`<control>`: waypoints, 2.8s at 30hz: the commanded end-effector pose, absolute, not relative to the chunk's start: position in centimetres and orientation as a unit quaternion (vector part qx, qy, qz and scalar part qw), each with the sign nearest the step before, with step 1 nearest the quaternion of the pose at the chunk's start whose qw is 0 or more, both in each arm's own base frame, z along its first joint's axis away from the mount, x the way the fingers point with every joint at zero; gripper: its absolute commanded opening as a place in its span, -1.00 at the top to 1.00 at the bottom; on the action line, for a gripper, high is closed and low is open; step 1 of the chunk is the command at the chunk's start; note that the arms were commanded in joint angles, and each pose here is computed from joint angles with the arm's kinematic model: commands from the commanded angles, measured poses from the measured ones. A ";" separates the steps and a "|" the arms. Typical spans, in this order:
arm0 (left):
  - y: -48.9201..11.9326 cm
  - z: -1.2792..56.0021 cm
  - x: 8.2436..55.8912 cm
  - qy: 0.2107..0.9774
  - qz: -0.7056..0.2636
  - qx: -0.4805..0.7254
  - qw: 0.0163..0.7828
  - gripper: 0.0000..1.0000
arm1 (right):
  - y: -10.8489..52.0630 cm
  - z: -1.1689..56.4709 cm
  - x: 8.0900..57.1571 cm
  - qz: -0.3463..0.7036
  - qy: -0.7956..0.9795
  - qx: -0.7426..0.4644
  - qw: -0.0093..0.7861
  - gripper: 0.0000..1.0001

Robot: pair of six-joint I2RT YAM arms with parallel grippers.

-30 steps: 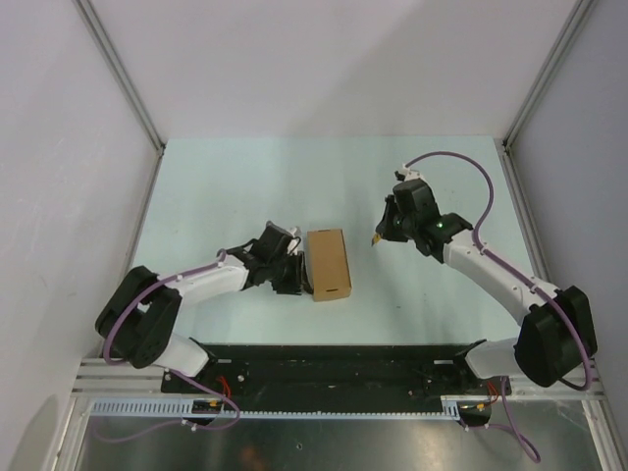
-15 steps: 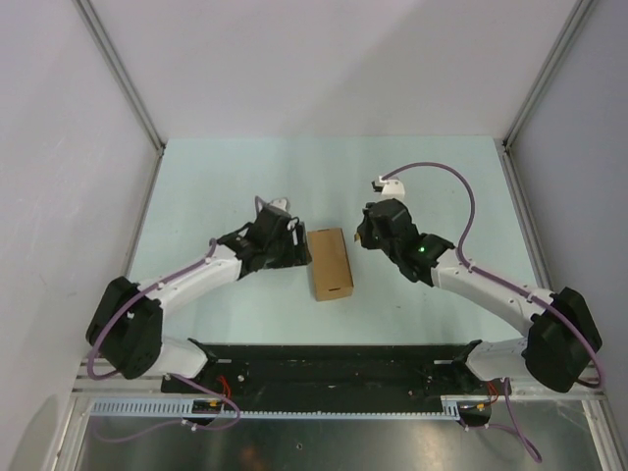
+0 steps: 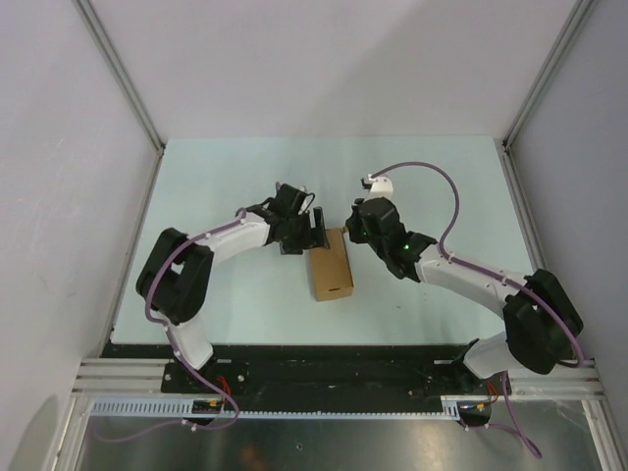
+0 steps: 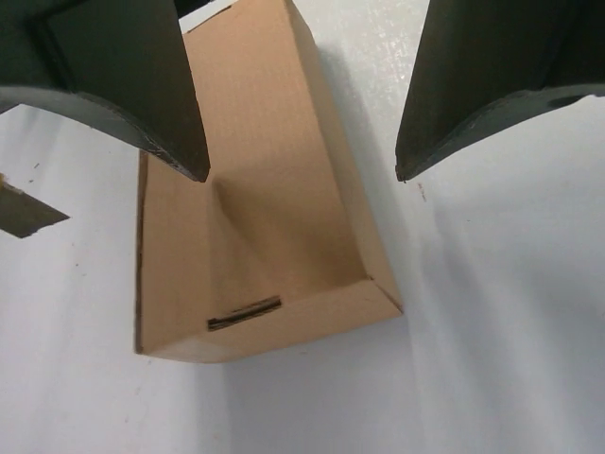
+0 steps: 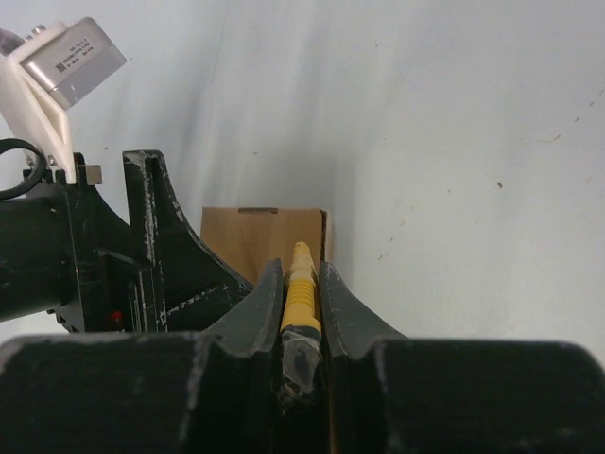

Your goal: Unpack the express box

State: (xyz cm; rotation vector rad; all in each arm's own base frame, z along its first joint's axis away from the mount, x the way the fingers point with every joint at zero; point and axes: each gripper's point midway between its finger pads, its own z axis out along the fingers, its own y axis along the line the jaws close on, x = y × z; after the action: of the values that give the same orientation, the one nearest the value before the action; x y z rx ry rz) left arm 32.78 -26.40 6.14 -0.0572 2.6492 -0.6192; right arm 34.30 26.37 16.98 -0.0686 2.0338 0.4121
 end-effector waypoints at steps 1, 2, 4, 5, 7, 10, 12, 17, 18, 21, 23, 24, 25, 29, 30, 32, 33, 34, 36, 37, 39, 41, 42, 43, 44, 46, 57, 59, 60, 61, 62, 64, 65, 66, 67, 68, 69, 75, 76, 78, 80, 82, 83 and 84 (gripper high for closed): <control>-26.5 7.0 33.4 0.947 -0.244 -0.025 0.207 -0.70 | 26.9 17.7 35.7 0.171 0.827 -0.021 0.535 1.00; -26.6 7.0 33.3 0.947 -0.246 -0.022 0.204 -0.70 | 27.0 17.7 35.8 0.172 0.826 -0.021 0.536 1.00; -26.7 6.8 33.4 0.948 -0.245 -0.016 0.203 -0.71 | 27.0 16.8 36.0 0.166 0.831 -0.022 0.531 1.00; -26.7 6.7 33.4 0.948 -0.245 -0.015 0.202 -0.73 | 26.9 16.6 36.1 0.162 0.831 -0.020 0.531 1.00; -26.8 6.5 33.5 0.949 -0.245 -0.016 0.199 -0.75 | 26.8 16.2 36.2 0.156 0.833 -0.019 0.530 1.00; -26.9 6.1 33.5 0.950 -0.245 -0.017 0.192 -0.80 | 26.5 16.1 36.6 0.142 0.831 -0.020 0.538 1.00; -27.2 6.2 33.8 0.949 -0.249 -0.013 0.195 -0.85 | 26.4 16.2 37.0 0.140 0.827 -0.021 0.544 1.00; -27.3 6.1 34.5 0.948 -0.255 -0.013 0.192 -0.88 | 26.5 16.0 37.5 0.134 0.824 -0.026 0.550 1.00; -27.3 6.1 34.6 0.947 -0.255 -0.015 0.192 -0.87 | 26.6 15.8 37.5 0.134 0.825 -0.025 0.548 1.00; -27.1 5.9 34.6 0.948 -0.254 -0.015 0.190 -0.75 | 26.5 15.5 37.6 0.128 0.826 -0.023 0.548 1.00; -27.0 5.6 34.4 0.949 -0.253 -0.016 0.187 -0.67 | 26.5 15.3 37.7 0.128 0.826 -0.023 0.548 1.00; -27.0 5.5 34.3 0.949 -0.254 -0.017 0.185 -0.65 | 26.5 15.2 37.7 0.127 0.826 -0.022 0.548 1.00; -27.0 5.2 34.2 0.950 -0.253 -0.017 0.180 -0.65 | 26.6 15.1 37.8 0.128 0.827 -0.022 0.548 1.00; -27.0 4.7 33.6 0.952 -0.257 -0.020 0.168 -0.60 | 26.6 14.6 37.8 0.124 0.829 -0.021 0.544 1.00; -27.0 4.6 33.6 0.952 -0.256 -0.020 0.167 -0.60 | 26.5 14.5 37.8 0.122 0.831 -0.021 0.543 1.00; -26.9 4.5 33.5 0.953 -0.255 -0.021 0.164 -0.60 | 26.5 14.3 37.8 0.120 0.832 -0.020 0.541 1.00; -27.0 4.4 33.4 0.953 -0.256 -0.020 0.163 -0.60 | 26.4 14.2 37.8 0.119 0.832 -0.019 0.541 1.00; -27.0 4.4 33.4 0.952 -0.257 -0.019 0.163 -0.59 | 26.4 14.2 37.8 0.119 0.832 -0.019 0.541 1.00; -27.0 4.3 33.4 0.953 -0.257 -0.020 0.162 -0.58 | 26.4 14.0 37.9 0.119 0.833 -0.018 0.540 1.00; -27.0 4.3 33.4 0.953 -0.257 -0.019 0.161 -0.57 | 26.5 14.1 38.0 0.121 0.832 -0.017 0.541 1.00; -27.0 4.3 33.4 0.953 -0.257 -0.019 0.161 -0.56 | 26.5 14.4 38.0 0.121 0.829 -0.015 0.545 1.00; -27.1 4.2 33.3 0.953 -0.258 -0.018 0.159 -0.56 | 26.5 14.7 38.1 0.123 0.826 -0.015 0.549 1.00; -27.1 4.1 33.3 0.953 -0.257 -0.019 0.158 -0.56 | 26.5 15.0 38.1 0.125 0.824 -0.014 0.552 1.00; -27.0 4.1 33.3 0.953 -0.257 -0.019 0.158 -0.55 | 26.5 15.1 38.2 0.125 0.823 -0.014 0.554 1.00; -27.1 4.1 33.3 0.953 -0.257 -0.018 0.158 -0.55 | 26.6 15.1 38.2 0.125 0.823 -0.014 0.554 1.00; -27.1 4.1 33.3 0.953 -0.257 -0.018 0.158 -0.55 | 26.5 15.1 38.2 0.126 0.823 -0.014 0.554 1.00; -27.1 3.8 33.1 0.954 -0.257 -0.018 0.152 -0.54 | 26.7 14.9 38.1 0.129 0.825 -0.013 0.551 1.00; -27.1 3.8 33.2 0.954 -0.258 -0.018 0.152 -0.54 | 26.7 14.9 38.1 0.128 0.824 -0.012 0.551 1.00; -27.1 3.7 33.1 0.954 -0.258 -0.018 0.151 -0.54 | 26.8 15.1 38.1 0.129 0.823 -0.013 0.553 1.00; -27.2 3.8 33.1 0.954 -0.259 -0.018 0.152 -0.54 | 26.8 15.1 38.1 0.128 0.823 -0.014 0.553 1.00; -27.1 3.6 33.0 0.954 -0.258 -0.018 0.150 -0.54 | 26.8 15.0 38.2 0.128 0.823 -0.015 0.553 1.00; -27.1 3.6 33.0 0.954 -0.258 -0.018 0.150 -0.54 | 26.8 14.8 38.2 0.127 0.824 -0.013 0.552 1.00; -27.1 3.6 33.1 0.955 -0.257 -0.019 0.150 -0.54 | 26.7 14.6 38.3 0.126 0.825 -0.013 0.550 1.00; -27.1 3.6 33.0 0.954 -0.258 -0.019 0.150 -0.53 | 26.8 14.6 38.2 0.127 0.825 -0.013 0.550 1.00; -27.1 3.6 33.0 0.954 -0.258 -0.019 0.150 -0.54 | 26.9 14.4 38.2 0.127 0.827 -0.015 0.548 1.00; -27.1 3.6 33.0 0.954 -0.258 -0.019 0.149 -0.54 | 26.8 14.2 38.2 0.123 0.828 -0.015 0.547 1.00; -27.1 3.6 33.0 0.955 -0.257 -0.021 0.149 -0.54 | 26.8 14.1 38.3 0.121 0.829 -0.015 0.546 1.00; -26.9 3.4 32.8 0.955 -0.255 -0.026 0.147 -0.50 | 26.2 14.0 38.3 0.106 0.830 -0.010 0.547 1.00; -26.8 3.3 32.8 0.956 -0.252 -0.028 0.147 -0.49 | 26.1 14.0 38.3 0.104 0.830 -0.010 0.548 1.00; -26.7 3.2 32.6 0.957 -0.251 -0.033 0.144 -0.46 | 26.0 14.0 38.3 0.100 0.830 -0.011 0.549 1.00; -26.6 3.1 32.6 0.957 -0.251 -0.037 0.143 -0.43 | 25.9 13.9 38.1 0.093 0.832 -0.013 0.547 1.00; -26.6 3.1 32.5 0.957 -0.252 -0.044 0.140 -0.40 | 26.1 13.8 37.9 0.094 0.833 -0.018 0.545 1.00; -26.7 3.1 32.4 0.956 -0.255 -0.046 0.136 -0.39 | 26.3 13.7 37.7 0.096 0.835 -0.023 0.542 1.00; -26.7 3.1 32.4 0.956 -0.256 -0.052 0.134 -0.37 | 26.4 13.5 37.6 0.095 0.836 -0.025 0.541 1.00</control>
State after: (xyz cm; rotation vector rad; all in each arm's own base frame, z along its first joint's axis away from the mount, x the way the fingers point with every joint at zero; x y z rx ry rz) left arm 33.27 -27.64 4.72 -0.0776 2.7116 -0.7853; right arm 37.38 26.54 13.00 -0.0633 2.0071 0.2676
